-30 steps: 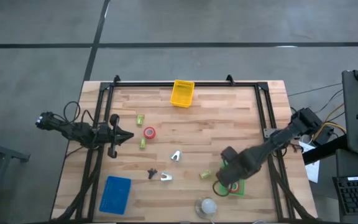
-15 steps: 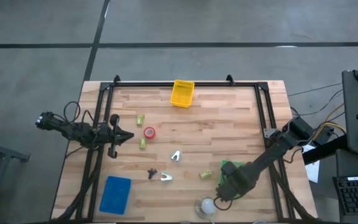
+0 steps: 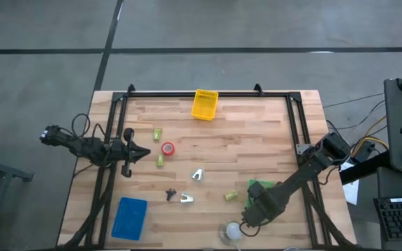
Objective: Pick and place Stapler, Stapler remover, tape
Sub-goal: Put the blue tape into the green bin, then put the bottom staple box into the yellow bin
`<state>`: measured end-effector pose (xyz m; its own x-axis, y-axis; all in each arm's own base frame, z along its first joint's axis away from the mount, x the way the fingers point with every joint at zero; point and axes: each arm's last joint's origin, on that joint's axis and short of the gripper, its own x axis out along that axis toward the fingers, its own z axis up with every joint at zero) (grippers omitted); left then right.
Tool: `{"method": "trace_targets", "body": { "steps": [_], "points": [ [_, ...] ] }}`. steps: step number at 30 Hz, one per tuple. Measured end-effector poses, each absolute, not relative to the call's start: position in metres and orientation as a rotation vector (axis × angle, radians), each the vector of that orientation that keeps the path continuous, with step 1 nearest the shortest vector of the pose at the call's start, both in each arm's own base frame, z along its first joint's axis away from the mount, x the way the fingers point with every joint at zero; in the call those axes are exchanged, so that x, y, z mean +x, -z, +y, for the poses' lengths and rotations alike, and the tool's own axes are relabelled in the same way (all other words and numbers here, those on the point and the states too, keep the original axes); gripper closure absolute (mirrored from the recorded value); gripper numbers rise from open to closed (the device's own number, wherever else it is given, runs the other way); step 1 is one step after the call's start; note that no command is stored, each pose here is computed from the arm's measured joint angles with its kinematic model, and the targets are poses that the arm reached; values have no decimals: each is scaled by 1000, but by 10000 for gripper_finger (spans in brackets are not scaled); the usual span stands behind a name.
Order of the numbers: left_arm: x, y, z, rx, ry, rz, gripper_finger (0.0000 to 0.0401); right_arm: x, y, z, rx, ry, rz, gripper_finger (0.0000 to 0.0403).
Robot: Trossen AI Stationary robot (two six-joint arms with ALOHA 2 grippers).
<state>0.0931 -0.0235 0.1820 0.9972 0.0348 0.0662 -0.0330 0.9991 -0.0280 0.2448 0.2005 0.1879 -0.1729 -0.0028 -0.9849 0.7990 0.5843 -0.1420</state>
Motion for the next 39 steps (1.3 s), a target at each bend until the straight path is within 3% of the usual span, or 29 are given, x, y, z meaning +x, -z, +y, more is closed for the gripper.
{"method": "trace_targets", "body": {
  "steps": [6, 23, 39],
  "points": [
    [93, -182, -24, -27, -34, -67, 375, 244, -188, 201, 675, 798, 1608, 340],
    [93, -182, -24, -28, -34, -71, 375, 241, -199, 198, 650, 827, 1614, 220],
    [93, -182, -24, -26, -34, -65, 375, 252, -227, 179, 559, 763, 1394, 216]
  ]
}}
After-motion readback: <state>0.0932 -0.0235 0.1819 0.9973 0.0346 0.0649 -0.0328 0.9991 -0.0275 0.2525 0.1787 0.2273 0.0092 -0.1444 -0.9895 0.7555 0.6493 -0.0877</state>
